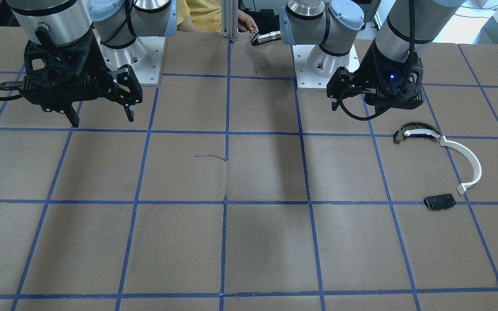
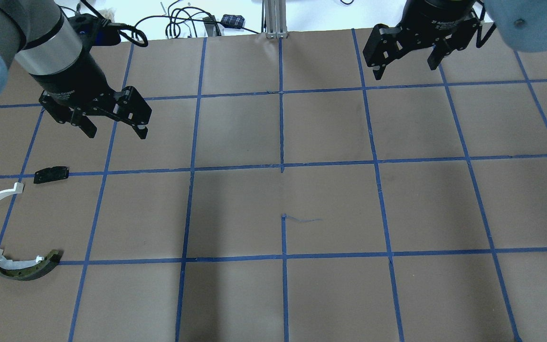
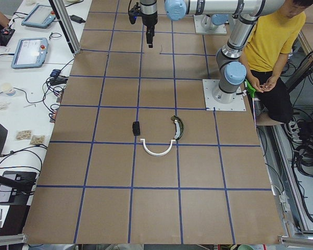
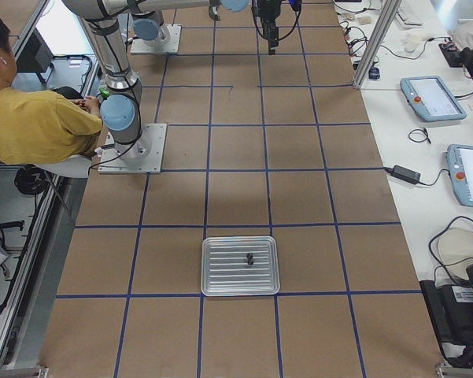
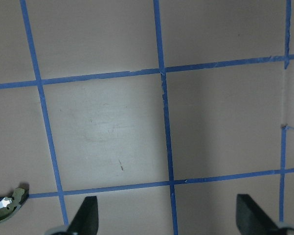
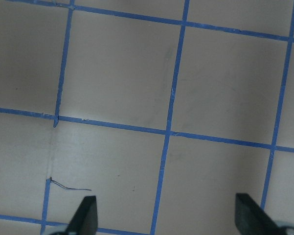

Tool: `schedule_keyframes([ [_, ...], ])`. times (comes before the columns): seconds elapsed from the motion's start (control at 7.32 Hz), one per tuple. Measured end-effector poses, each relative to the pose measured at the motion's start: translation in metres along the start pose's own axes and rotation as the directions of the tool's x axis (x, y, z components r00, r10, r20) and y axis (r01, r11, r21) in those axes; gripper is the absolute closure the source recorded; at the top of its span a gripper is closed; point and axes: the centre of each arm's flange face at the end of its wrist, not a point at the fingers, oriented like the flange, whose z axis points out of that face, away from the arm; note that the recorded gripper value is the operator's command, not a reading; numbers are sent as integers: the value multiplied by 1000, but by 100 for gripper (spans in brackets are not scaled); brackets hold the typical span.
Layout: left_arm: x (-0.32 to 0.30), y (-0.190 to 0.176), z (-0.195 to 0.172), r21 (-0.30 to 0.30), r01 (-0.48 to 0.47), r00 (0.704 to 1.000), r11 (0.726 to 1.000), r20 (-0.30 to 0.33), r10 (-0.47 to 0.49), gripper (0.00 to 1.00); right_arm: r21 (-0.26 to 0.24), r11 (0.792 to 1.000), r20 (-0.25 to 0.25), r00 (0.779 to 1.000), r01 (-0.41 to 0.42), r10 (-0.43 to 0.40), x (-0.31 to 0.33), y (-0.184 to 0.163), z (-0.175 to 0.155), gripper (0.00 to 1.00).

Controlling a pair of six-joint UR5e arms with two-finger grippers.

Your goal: Place bearing gear from tray to pile

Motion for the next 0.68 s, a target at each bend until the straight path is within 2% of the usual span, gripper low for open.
schedule_keyframes([
  [0.41, 0, 1, 0, -2, -3, 1000, 1000, 8, 3, 0, -63, 996, 6, 998, -56, 56, 34, 5, -10, 0],
  [0.68, -1, 0, 0, 0, -3, 1000, 1000, 9, 3, 0, -84, 995, -8, 999, -53, 53, 48, 6, -11, 1],
])
